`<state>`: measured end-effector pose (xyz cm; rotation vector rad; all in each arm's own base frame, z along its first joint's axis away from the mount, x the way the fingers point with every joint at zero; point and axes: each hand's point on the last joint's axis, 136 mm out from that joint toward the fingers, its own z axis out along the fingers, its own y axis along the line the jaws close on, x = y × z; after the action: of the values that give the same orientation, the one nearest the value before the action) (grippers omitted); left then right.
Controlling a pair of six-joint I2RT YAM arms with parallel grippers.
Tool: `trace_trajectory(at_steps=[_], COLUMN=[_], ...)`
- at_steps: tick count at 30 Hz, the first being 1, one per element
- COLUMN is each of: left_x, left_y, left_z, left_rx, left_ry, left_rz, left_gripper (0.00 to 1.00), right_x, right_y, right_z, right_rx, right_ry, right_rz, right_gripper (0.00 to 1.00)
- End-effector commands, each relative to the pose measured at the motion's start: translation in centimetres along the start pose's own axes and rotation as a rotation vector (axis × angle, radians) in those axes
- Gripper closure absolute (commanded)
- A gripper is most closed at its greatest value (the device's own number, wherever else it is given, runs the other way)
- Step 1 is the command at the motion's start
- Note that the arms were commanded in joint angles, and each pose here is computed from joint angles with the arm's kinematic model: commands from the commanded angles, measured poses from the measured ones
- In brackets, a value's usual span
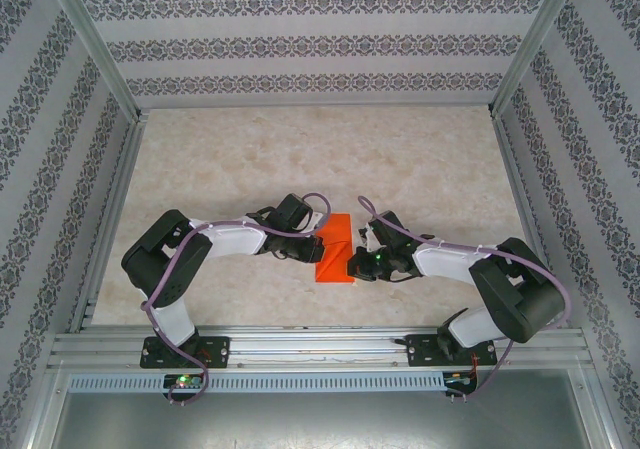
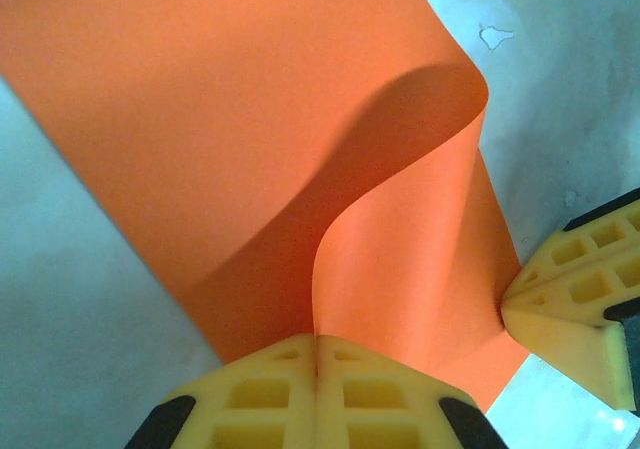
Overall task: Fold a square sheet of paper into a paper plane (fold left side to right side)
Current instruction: Fold the triangle a second time at the center of the table.
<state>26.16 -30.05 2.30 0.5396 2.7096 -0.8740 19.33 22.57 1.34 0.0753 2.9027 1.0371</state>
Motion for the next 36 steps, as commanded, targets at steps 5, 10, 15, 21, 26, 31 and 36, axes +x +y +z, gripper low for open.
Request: trace_trajectory(at_steps=[5,10,15,21,26,31,36], left_x=[1.5,1.6,1.7,1.7,1.7,1.8,1.8], left_y=[1.8,1.9,1.9,2.0,2.0,2.0,2.0], left_z=[0.6,0.7,0.8,0.8,0.8,0.9,0.9], left_rx=[-0.041,-0.045,-0.047,-0.048,-0.05,-0.052,-0.054], left_ry=[0.052,0.058,0.063,0.067,0.068,0.071,0.073], left_rz=[-0.017,-0.019,-0.018,-0.02,-0.017,-0.017,-0.017], left_gripper=[0.97,0.97,0.97,0.97,0.97,0.97,0.97], right_x=[0.5,-0.5,-1.7,-3.8,-5.2,-5.3,-4.9], right_y=[-0.3,2.0,3.7,5.7,6.8,7.1,6.7], right_z=[-0.2,-1.5,-2.8,-2.4,-1.6,-0.3,0.7], right_rx=[0.03,-0.042,-0.118,-0.183,-0.19,-0.181,-0.159], right_ry=[0.016,-0.031,-0.097,-0.147,-0.155,-0.127,-0.107], right_rz=[-0.002,-0.024,-0.028,-0.027,-0.039,-0.045,-0.042], right_gripper=[1.0,1.0,1.0,1.0,1.0,1.0,1.0])
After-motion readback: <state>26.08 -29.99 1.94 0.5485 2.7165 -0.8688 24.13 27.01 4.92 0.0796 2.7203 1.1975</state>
